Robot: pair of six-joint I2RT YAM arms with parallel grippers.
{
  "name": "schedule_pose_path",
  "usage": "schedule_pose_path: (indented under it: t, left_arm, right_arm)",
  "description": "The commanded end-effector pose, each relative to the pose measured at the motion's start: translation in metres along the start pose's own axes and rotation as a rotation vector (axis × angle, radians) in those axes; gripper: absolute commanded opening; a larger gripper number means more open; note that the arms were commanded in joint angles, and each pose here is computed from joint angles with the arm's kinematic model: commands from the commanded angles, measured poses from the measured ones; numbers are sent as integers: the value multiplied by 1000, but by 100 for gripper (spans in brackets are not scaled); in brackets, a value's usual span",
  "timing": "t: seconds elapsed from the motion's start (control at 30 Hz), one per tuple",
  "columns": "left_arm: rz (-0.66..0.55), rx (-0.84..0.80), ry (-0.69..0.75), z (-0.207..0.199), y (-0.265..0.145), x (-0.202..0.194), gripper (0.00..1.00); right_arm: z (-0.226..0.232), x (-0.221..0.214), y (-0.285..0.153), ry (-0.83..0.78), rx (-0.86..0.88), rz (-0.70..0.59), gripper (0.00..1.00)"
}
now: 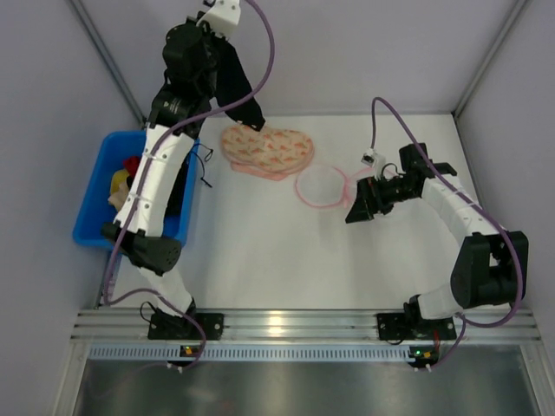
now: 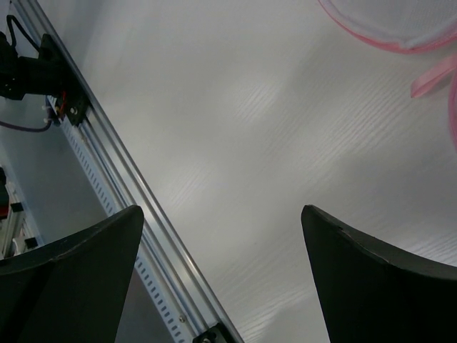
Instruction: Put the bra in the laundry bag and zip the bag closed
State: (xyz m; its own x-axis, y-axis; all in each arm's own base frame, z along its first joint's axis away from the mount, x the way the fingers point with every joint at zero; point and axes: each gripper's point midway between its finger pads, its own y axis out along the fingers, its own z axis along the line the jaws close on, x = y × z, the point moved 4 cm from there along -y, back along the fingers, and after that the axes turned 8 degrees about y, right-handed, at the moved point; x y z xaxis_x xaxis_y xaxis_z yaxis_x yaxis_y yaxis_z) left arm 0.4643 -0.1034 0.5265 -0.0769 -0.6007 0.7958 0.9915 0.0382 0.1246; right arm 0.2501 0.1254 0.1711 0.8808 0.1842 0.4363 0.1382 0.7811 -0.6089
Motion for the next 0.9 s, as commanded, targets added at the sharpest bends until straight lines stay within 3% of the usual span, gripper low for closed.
schedule_pose_path:
  t: [0.0, 0.03, 0.07, 0.1, 0.13, 0.2, 0.23, 0.37, 0.5, 0.63, 0.87]
  left_arm:
    - [-99, 18, -38, 33, -60, 28, 0]
    - [3, -105, 19, -15, -61, -12, 0]
    - [17, -134, 14, -17, -78, -20, 0]
    - [73, -191, 20, -38, -86, -43, 0]
    - [190, -292, 72, -75, -98, -91, 0]
    - [260, -407, 68, -105, -129, -124, 0]
    - [348, -517, 110, -139, -154, -160, 0]
    - [472, -805, 36, -191, -222, -202, 0]
    - [578, -1067, -34, -219, -274, -227, 0]
    - [550, -1417, -96, -249, -334, -217, 0]
    - [545, -1693, -118, -274, -379, -196, 0]
  right_arm:
    - [12, 14, -8, -79, 24, -72, 93]
    - [12, 12, -9, -82, 22, -75, 93]
    - [12, 11, -9, -85, 23, -76, 93]
    - [13, 9, -9, -87, 25, -76, 93]
    - [12, 7, -8, -84, 24, -71, 93]
    - [12, 4, -8, -82, 24, -64, 93]
    - [12, 2, -8, -85, 24, -61, 93]
    - [11, -6, -8, -86, 19, -46, 93]
    - [9, -11, -6, -82, 19, -32, 93]
    - [6, -16, -3, -70, 20, -23, 93]
    - [4, -20, -1, -63, 17, -8, 93]
